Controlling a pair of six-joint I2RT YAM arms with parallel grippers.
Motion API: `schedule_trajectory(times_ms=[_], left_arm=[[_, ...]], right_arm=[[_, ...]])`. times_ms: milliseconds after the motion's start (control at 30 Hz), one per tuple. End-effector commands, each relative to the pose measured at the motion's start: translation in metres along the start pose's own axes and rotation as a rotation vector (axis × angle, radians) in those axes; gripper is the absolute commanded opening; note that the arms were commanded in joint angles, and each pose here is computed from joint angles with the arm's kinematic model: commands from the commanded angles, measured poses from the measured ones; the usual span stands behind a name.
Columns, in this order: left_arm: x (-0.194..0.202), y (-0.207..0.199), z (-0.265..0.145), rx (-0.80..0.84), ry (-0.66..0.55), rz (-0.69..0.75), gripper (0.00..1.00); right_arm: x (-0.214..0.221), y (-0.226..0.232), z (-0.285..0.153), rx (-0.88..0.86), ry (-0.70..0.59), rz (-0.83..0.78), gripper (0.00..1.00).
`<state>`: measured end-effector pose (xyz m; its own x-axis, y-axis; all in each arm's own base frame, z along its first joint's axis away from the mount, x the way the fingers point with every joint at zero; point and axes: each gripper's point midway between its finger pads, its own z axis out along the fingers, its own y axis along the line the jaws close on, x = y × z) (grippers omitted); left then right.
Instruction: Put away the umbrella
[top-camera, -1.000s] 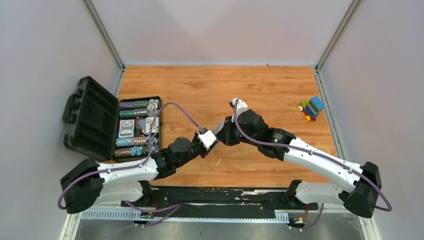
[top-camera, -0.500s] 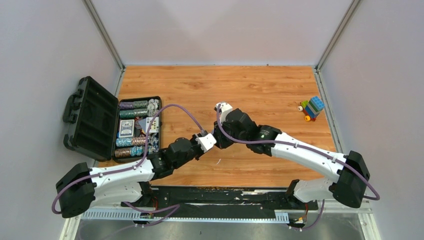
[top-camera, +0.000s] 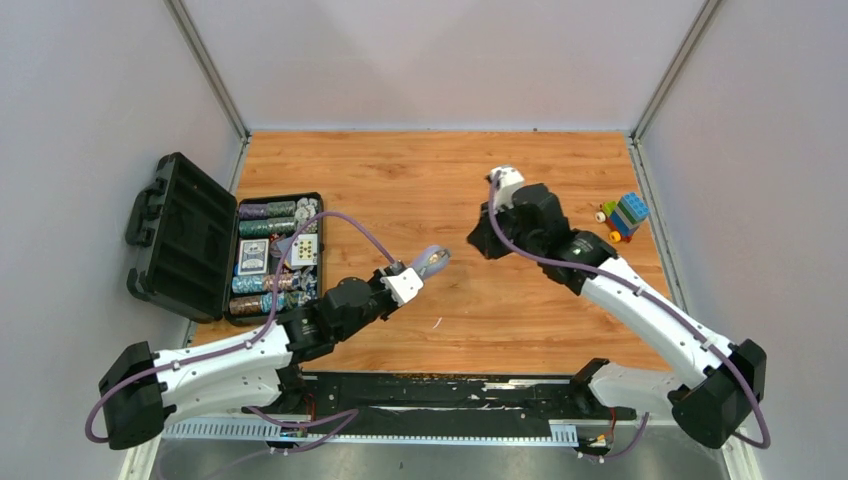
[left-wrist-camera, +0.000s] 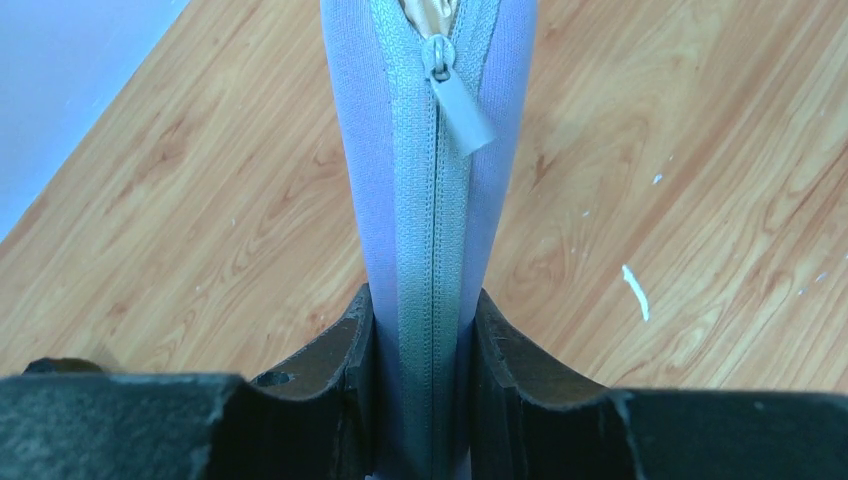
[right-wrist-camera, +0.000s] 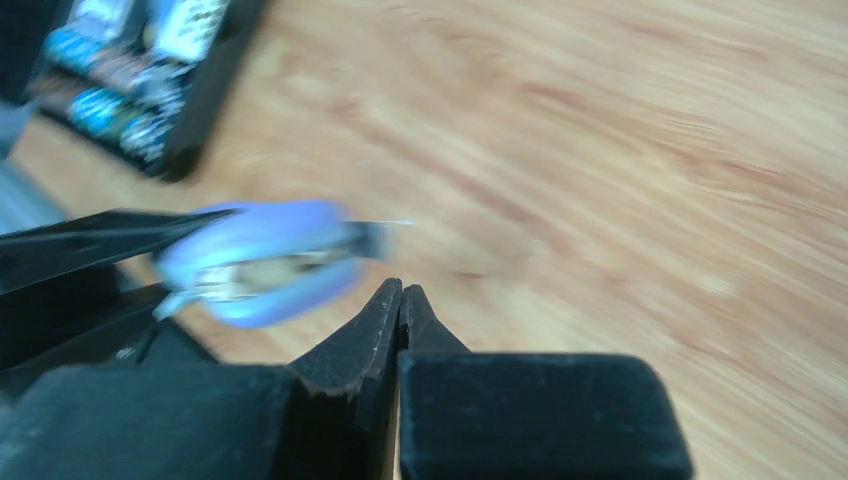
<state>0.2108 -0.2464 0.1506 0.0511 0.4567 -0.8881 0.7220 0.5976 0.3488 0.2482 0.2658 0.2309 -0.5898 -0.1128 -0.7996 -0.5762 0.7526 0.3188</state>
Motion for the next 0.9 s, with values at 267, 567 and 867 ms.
schedule_trajectory(times_ms=[267, 567, 867], left_arm=[[-0.040, 0.017, -0.022, -0.028, -0.140, 0.002, 0.00], [-0.075, -0.020, -0.036, 0.218, -0.293, 0.094, 0.00], [-0.079, -0.052, -0.052, 0.445, -0.288, 0.170, 0.00]], right_arm=[[0.010, -0.022, -0.022, -0.126, -0.029, -0.003, 0.12], [-0.028, 0.054, -0.076, -0.464, -0.243, -0.215, 0.86], [0.018, 0.058, -0.071, -0.590, -0.147, -0.437, 0.80]])
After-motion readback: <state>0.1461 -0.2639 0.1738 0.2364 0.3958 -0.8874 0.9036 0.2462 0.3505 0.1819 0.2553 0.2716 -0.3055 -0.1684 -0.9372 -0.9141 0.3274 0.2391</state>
